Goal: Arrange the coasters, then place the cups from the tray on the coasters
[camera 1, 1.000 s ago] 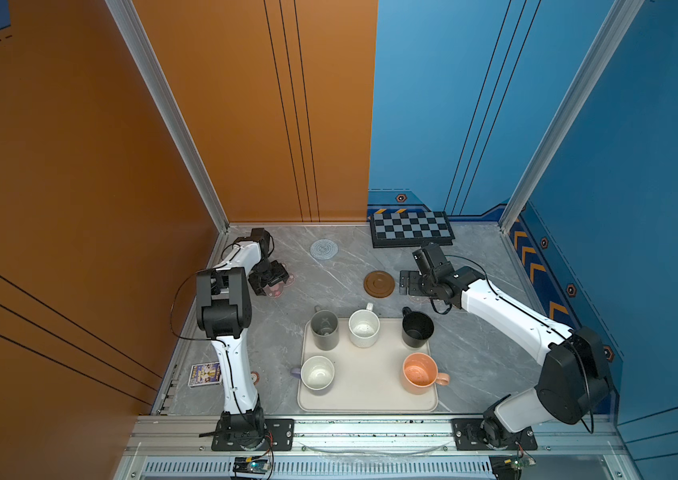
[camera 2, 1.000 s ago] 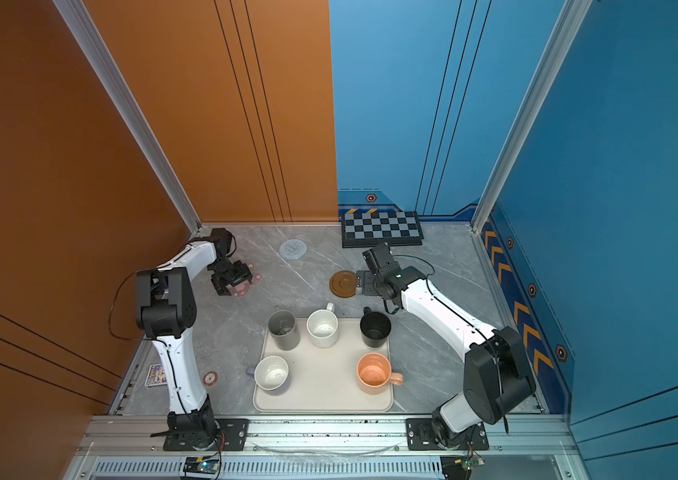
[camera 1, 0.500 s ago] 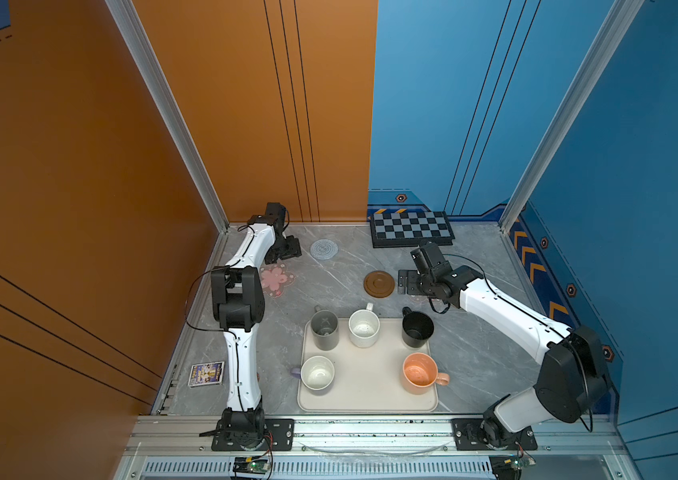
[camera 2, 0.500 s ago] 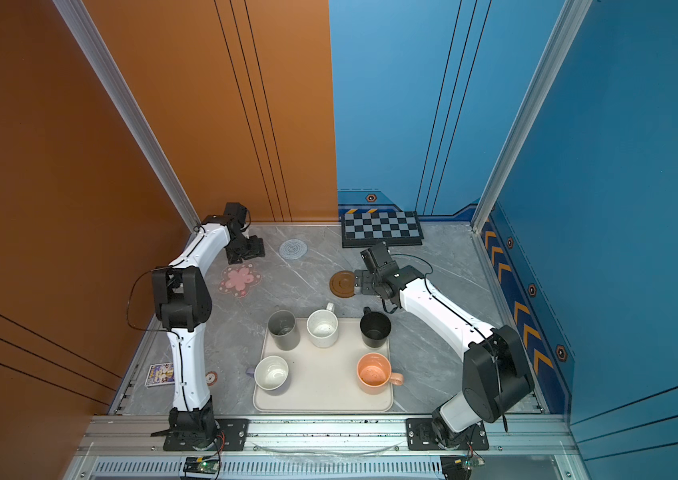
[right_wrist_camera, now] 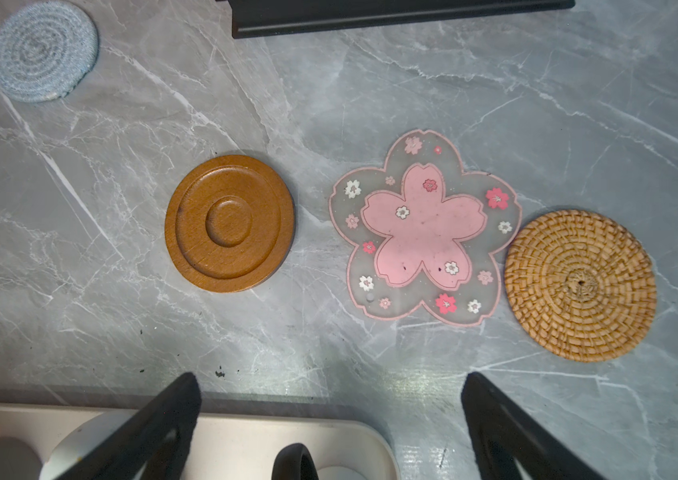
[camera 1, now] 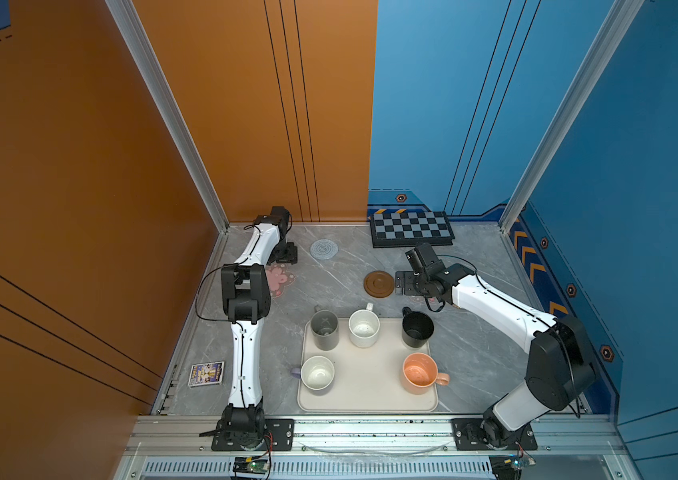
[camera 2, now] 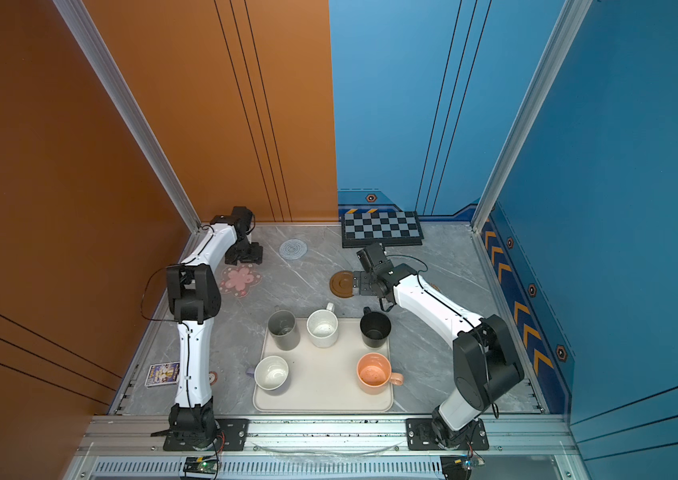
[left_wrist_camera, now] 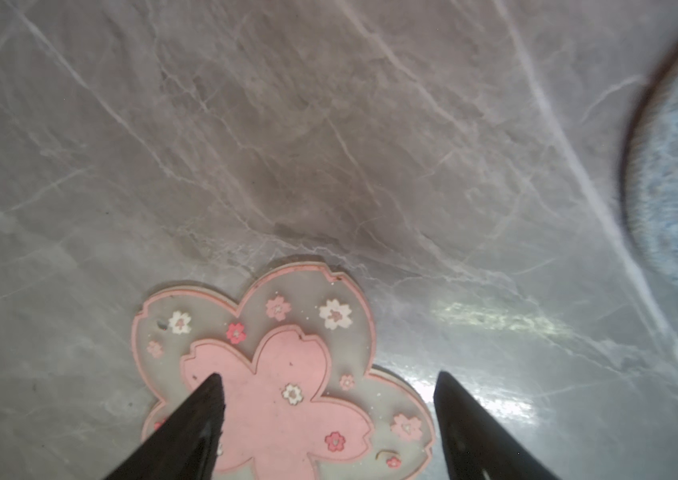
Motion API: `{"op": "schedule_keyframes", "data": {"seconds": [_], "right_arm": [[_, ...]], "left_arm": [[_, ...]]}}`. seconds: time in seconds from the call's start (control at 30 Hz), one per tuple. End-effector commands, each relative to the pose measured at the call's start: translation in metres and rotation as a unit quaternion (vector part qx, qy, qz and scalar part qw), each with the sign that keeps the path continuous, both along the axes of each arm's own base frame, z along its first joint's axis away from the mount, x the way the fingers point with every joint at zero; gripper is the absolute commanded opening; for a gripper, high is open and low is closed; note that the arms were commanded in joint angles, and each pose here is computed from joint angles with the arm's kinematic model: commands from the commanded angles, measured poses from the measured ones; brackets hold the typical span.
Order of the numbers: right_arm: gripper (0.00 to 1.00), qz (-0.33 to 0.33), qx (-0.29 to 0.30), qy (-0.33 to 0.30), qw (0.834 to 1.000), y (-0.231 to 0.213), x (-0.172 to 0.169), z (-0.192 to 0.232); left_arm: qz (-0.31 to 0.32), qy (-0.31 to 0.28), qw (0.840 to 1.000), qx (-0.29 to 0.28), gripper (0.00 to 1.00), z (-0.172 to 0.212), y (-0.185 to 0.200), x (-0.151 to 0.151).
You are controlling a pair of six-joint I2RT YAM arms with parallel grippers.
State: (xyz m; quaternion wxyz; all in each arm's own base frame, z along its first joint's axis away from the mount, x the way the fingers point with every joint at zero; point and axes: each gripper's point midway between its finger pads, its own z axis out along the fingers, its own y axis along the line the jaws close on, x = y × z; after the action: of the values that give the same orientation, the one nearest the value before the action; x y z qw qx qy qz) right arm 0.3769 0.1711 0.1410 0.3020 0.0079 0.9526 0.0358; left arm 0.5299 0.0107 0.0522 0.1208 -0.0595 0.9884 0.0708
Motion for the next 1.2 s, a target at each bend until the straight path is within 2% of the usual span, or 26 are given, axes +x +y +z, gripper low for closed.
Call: {"op": "schedule_keyframes", "data": {"seconds": [0.0,0.17,0.4,0.5,0.8,1.0,1.17], "right_arm": [[1.0,-0.001,0.003,-0.009,1.0,0.004,0.008,0.008],[1.0,0.0,0.002,-0.007,1.0,0.006,0.01,0.005],[1.0,-0.002,-0.001,-0.006,1.0,0.006,0.009,0.003],[1.0,0.0,0.0,-0.005,1.0,0.007,0.009,0.003],[1.0,0.005,0.003,-0.001,1.0,0.014,0.013,0.0],[1.0,0.009,0.001,0.001,1.0,0.017,0.014,-0.002],[1.0,0.01,-0.003,0.003,1.0,0.016,0.013,-0.004]], "left_arm": [[-0.015,0.047,0.998,0.047,0.8,-0.01,0.016,-0.022],[-0.01,0.059,0.998,0.028,0.8,-0.019,0.014,-0.028],[0.008,0.071,0.997,0.044,0.79,-0.028,0.023,-0.033],[0.03,0.069,0.997,0.015,0.79,-0.03,0.024,-0.035],[0.044,0.017,0.997,-0.063,0.78,0.007,-0.003,-0.021],[0.044,-0.004,0.996,-0.073,0.78,0.018,-0.01,-0.009],[0.046,0.001,0.997,-0.057,0.78,0.007,-0.007,-0.004]]}}
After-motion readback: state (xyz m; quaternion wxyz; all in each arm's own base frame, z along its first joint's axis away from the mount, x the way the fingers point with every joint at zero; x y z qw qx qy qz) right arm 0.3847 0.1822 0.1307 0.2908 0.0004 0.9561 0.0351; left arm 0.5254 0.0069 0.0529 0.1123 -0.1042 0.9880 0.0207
